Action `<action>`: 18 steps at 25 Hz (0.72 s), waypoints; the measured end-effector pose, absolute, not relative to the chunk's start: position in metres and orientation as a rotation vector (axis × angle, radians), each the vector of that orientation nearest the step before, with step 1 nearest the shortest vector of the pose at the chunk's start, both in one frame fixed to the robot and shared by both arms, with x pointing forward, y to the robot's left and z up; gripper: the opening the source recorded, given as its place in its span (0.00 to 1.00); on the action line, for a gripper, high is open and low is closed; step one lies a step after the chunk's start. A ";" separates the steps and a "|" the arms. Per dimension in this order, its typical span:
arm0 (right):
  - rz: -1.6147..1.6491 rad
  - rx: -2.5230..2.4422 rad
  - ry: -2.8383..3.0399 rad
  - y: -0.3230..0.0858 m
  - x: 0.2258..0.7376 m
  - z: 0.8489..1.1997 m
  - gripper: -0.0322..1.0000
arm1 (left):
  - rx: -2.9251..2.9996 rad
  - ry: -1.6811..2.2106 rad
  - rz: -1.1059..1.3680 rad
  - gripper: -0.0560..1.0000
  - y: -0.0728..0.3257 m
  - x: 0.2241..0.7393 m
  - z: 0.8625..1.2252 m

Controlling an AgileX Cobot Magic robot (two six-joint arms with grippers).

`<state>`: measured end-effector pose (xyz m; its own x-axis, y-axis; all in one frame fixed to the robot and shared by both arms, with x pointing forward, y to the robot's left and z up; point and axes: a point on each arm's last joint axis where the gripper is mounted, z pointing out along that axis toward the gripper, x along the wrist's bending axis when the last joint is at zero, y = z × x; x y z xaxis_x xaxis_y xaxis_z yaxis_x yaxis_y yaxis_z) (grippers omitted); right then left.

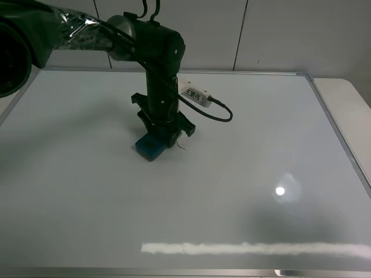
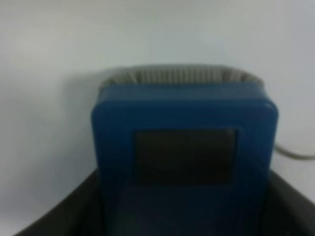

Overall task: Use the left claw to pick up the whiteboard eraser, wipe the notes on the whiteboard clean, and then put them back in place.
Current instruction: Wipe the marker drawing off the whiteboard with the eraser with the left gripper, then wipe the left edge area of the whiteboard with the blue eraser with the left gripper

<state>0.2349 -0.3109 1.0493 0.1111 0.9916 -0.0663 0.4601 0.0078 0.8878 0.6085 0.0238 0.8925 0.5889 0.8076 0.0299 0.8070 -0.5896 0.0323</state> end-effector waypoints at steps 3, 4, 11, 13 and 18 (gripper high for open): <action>0.822 1.574 1.466 -0.311 0.235 1.049 0.99 | 2.840 1.318 0.030 0.57 -0.005 0.583 0.892; 0.822 1.574 1.466 -0.311 0.235 1.049 0.99 | 2.846 1.295 0.009 0.57 -0.013 0.576 0.892; 0.822 1.574 1.466 -0.311 0.235 1.049 0.99 | 2.854 1.231 -0.079 0.57 -0.037 0.548 0.903; 0.822 1.574 1.466 -0.311 0.235 1.049 0.99 | 2.860 1.263 -0.082 0.57 -0.029 0.554 0.903; 0.822 1.574 1.466 -0.311 0.235 1.049 0.99 | 2.818 1.395 -0.062 0.57 0.009 0.581 0.924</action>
